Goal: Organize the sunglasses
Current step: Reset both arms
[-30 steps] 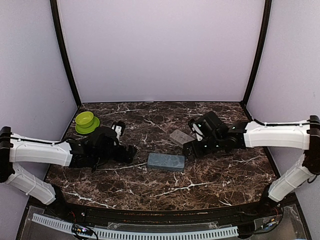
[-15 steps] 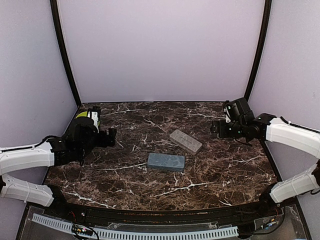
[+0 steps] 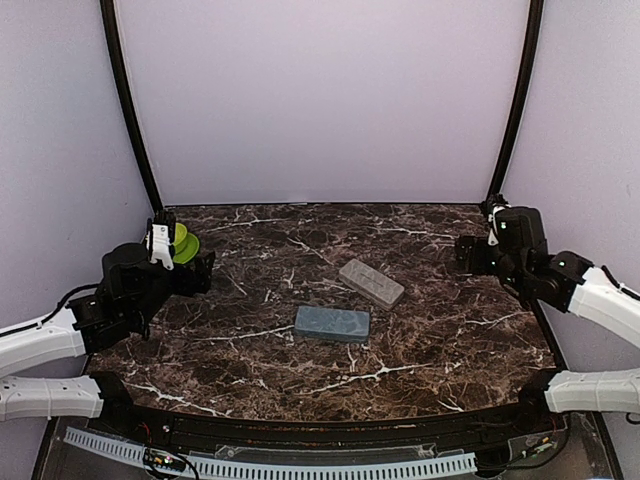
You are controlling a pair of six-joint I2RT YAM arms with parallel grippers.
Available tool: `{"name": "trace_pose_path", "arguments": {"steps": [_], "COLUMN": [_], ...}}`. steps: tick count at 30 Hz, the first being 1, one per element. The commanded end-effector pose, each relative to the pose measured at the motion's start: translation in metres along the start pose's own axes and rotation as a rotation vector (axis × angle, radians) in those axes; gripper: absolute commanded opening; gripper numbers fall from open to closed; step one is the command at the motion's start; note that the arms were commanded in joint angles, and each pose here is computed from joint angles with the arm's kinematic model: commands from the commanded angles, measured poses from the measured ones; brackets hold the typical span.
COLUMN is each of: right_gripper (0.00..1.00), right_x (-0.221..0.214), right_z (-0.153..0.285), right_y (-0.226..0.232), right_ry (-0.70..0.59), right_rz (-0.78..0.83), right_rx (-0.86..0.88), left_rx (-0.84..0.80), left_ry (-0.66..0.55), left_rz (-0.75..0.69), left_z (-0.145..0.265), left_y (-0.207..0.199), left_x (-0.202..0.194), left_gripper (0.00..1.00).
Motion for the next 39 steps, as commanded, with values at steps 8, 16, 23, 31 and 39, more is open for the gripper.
{"name": "trace_pose_path", "arguments": {"steps": [8, 16, 23, 31, 39], "right_gripper": [1.00, 1.00, 1.00, 1.00, 1.00], "right_x": [0.017, 0.016, 0.017, 0.018, 0.016], "right_z": [0.032, 0.029, 0.030, 0.030, 0.029], "right_y": [-0.020, -0.019, -0.019, -0.019, -0.019], "right_ry": [-0.171, -0.163, -0.166, -0.170, -0.161], "right_rz": [-0.048, -0.043, -0.043, -0.046, -0.045], "right_rx": [0.023, 0.017, 0.016, 0.014, 0.010], "left_rx": [0.059, 0.067, 0.074, 0.069, 0.059], "left_ry": [-0.087, -0.061, -0.060, -0.052, -0.044], "left_rz": [0.023, 0.018, 0.018, 0.007, 0.007], "left_z": [0.019, 0.017, 0.019, 0.016, 0.014], "left_y": [0.017, 0.017, 0.018, 0.016, 0.014], "left_x": [0.004, 0.003, 0.003, 0.003, 0.001], "left_gripper": [0.96, 0.96, 0.96, 0.96, 0.96]}}
Point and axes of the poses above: each gripper's point midway between its finger pads, its own z axis back along the fingers, its own y axis along the line the jaws close on, x = y × z, the point moved 6 cm from there along z, back along the fingers, and after that the axes turned 15 degrees about -z, right-handed, at the moved point
